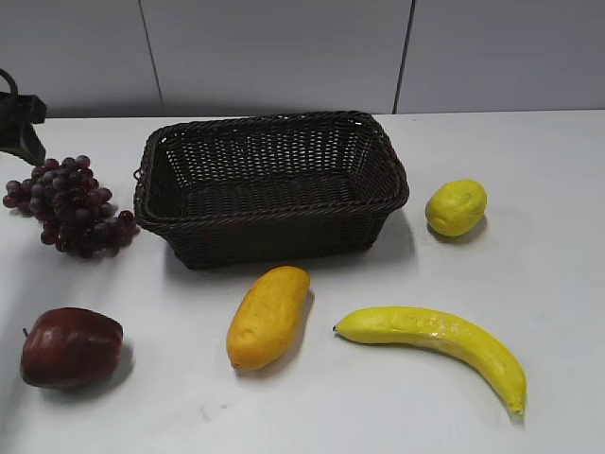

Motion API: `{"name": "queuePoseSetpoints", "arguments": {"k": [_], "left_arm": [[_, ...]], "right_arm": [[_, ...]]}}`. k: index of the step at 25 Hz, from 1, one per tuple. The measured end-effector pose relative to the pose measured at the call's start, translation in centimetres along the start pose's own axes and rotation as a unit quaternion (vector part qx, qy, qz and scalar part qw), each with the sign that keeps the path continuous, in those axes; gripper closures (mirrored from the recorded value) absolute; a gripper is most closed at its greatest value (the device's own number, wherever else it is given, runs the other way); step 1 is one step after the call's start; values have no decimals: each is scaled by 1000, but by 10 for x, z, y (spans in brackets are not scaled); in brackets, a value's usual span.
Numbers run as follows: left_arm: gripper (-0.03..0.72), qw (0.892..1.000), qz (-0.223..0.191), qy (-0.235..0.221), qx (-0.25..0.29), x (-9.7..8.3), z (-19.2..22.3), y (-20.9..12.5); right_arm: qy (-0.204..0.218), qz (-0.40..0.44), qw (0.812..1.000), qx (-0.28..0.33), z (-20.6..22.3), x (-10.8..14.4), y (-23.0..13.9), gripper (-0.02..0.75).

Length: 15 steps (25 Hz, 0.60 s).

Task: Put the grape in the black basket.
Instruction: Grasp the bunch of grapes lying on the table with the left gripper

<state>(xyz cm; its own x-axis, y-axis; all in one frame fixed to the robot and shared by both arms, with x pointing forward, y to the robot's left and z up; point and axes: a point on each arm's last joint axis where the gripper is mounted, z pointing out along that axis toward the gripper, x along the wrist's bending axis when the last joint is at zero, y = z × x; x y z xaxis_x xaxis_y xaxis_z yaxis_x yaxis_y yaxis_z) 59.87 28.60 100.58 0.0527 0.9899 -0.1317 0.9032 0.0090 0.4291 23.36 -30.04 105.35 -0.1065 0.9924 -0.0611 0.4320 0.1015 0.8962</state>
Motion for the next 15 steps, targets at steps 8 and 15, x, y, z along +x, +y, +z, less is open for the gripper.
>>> {"name": "queuePoseSetpoints", "arguments": {"k": [8, 15], "left_arm": [[59, 995, 3, -12, 96, 5, 57, 22], [64, 992, 7, -34, 118, 6, 90, 24]], "right_arm": [[0, 0, 1000, 0, 0, 0, 0, 238], [0, 0, 1000, 0, 0, 0, 0, 238]]}}
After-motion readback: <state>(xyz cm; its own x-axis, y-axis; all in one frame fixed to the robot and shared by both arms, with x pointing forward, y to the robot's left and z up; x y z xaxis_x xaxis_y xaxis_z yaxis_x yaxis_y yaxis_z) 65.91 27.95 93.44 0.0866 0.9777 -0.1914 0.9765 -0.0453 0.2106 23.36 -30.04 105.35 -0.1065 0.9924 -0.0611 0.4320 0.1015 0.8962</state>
